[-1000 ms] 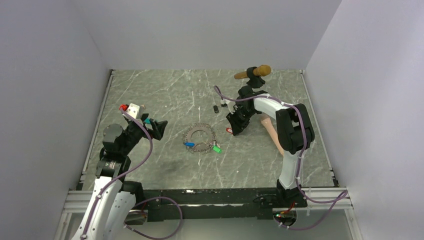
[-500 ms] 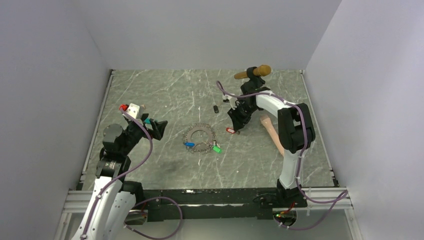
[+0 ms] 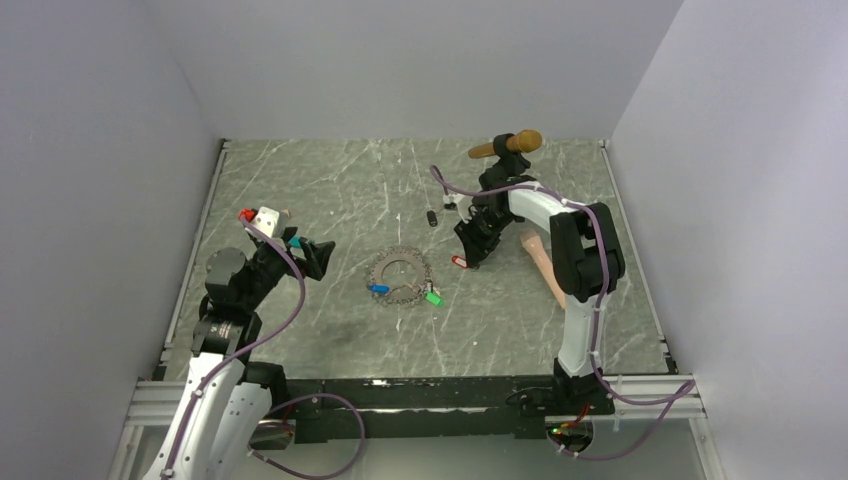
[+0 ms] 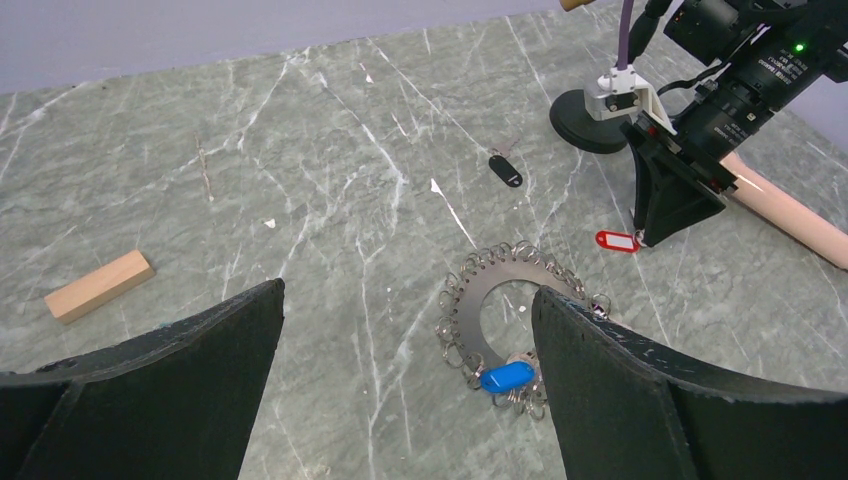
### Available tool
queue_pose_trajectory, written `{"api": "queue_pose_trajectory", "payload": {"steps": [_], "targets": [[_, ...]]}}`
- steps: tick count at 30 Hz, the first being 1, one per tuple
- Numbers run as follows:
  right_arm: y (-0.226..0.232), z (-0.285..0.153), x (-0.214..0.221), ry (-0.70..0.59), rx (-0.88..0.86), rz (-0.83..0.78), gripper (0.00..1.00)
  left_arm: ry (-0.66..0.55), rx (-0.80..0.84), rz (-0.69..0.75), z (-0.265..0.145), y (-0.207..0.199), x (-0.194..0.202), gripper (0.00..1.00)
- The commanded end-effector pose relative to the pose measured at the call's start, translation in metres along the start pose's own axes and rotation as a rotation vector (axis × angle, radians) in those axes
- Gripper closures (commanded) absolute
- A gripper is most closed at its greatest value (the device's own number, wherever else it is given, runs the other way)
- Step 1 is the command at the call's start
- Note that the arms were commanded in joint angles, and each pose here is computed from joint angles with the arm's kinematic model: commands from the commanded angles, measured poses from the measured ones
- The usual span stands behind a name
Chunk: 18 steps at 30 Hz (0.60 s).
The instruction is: Put the keys on the keyring
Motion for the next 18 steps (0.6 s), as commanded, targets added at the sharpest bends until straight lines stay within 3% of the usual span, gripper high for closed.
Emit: {"api": "queue_pose_trajectory", "payload": {"steps": [1, 18], "targets": [[0.0031, -0.0043, -0.0045, -0.025, -0.036, -0.031, 0.64, -0.058, 0.028, 0.027, -0.0027, -0.0064, -0.0192, 0.00], [0.0007, -0.0018, -0.0025, -0.013, -0.016, -0.015, 0.90, -0.057, 0.029, 0.029, -0.0026, -0.0065, -0.0193, 0.00]]}}
Point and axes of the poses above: each gripper's point midway between its finger pads, its own z axis out along the fingers, its own y axis along the line the jaws close on, x = y × z, the point moved 9 cm from there along -z, back along the fingers, and after that the axes turned 8 degrees about -z, right-handed, at the moved point
